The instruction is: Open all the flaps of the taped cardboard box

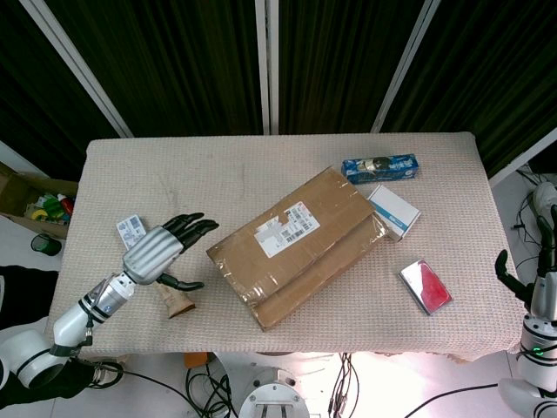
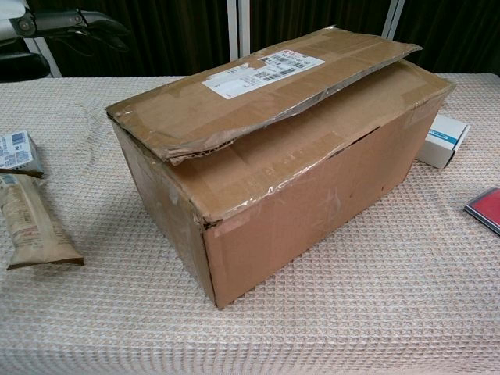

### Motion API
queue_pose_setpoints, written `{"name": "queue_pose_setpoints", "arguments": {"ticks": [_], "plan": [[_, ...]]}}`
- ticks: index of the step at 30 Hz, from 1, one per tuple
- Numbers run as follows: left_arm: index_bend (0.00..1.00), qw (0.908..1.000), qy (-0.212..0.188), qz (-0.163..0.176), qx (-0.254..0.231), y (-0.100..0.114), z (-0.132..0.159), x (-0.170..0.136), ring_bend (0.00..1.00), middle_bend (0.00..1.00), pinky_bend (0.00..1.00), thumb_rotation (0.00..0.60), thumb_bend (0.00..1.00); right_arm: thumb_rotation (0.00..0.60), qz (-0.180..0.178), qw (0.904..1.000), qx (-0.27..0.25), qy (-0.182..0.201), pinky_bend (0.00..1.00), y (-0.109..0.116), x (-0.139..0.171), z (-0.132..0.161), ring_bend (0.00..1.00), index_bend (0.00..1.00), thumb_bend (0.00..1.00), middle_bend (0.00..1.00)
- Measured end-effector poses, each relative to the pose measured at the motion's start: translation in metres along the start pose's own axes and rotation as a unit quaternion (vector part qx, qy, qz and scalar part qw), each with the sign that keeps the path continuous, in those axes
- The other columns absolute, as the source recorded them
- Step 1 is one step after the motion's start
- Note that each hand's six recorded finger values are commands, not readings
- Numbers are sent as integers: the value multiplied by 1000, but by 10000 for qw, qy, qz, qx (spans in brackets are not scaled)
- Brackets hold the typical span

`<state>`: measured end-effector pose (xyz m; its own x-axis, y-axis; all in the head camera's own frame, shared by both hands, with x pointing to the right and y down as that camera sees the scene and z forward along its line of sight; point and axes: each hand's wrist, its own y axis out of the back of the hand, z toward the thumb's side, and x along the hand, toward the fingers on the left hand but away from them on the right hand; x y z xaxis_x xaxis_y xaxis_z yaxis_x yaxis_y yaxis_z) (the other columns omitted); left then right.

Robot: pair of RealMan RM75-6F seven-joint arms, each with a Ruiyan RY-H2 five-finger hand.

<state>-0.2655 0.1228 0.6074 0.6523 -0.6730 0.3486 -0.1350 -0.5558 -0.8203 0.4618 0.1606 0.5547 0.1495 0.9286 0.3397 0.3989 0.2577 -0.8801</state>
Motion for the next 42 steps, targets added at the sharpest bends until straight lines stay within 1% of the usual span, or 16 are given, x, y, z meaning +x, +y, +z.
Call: {"name": "queue_pose_setpoints", "arguments": {"ticks": [6,14,20,21,23,25,26,28,29,31,33,36,38,42], "plan": [[64,10000,21,-4,-15,-1,-2,-1,54,101,163,0,37,600,61,10000,45,-4,0,-2,2,-1,0,0,477,0],[64,10000,-7,11,-4,1,0,0,54,101,163,0,37,600,4,10000,44,29,0,2,-1,-1,0,0,477,0],[64,10000,29,-29,4,-1,-2,-1,54,101,163,0,37,600,155,9998,86,-3,0,-3,0,-2,0,0,477,0],[64,10000,46,-26,4,-1,-2,-1,54,101,163,0,37,600,183,9998,97,-12,0,-4,0,-2,0,0,465,0],[64,9999,110,-10,7,0,-5,-3,54,101,163,0,37,600,336,9993,144,-65,0,-8,0,-4,0,0,374,0],[64,9998,181,6,43,1,-9,-4,53,101,163,0,37,600,564,9980,225,-146,0,-13,0,-7,0,0,272,0],[65,9997,228,20,65,2,-11,-6,53,101,163,0,37,600,719,9968,297,-191,0,-16,-1,-8,0,0,241,0],[65,9995,291,43,85,3,-14,-9,53,101,163,0,37,600,931,9945,442,-202,0,-21,-5,-6,0,0,156,0],[65,9994,329,55,105,3,-16,-10,53,101,163,0,37,600,1008,9935,499,-191,0,-22,-7,-4,0,0,133,0],[64,9992,364,70,144,4,-19,-12,53,101,163,0,37,600,1171,9911,614,-136,0,-26,-15,4,0,0,51,0],[65,9989,402,108,202,5,-21,-14,53,101,163,0,37,600,1300,9890,708,-48,0,-31,-24,14,0,0,12,0],[65,9983,468,194,276,8,-24,-18,54,101,163,0,37,600,1500,9846,874,194,0,-40,-43,38,0,0,0,0],[65,9975,548,272,354,9,-29,-22,54,101,163,0,37,600,1671,9802,980,420,0,-51,-56,58,0,0,0,0],[65,9956,741,413,386,10,-40,-31,53,100,163,0,37,600,2052,9682,1109,902,0,-79,-80,97,0,0,0,0]]}}
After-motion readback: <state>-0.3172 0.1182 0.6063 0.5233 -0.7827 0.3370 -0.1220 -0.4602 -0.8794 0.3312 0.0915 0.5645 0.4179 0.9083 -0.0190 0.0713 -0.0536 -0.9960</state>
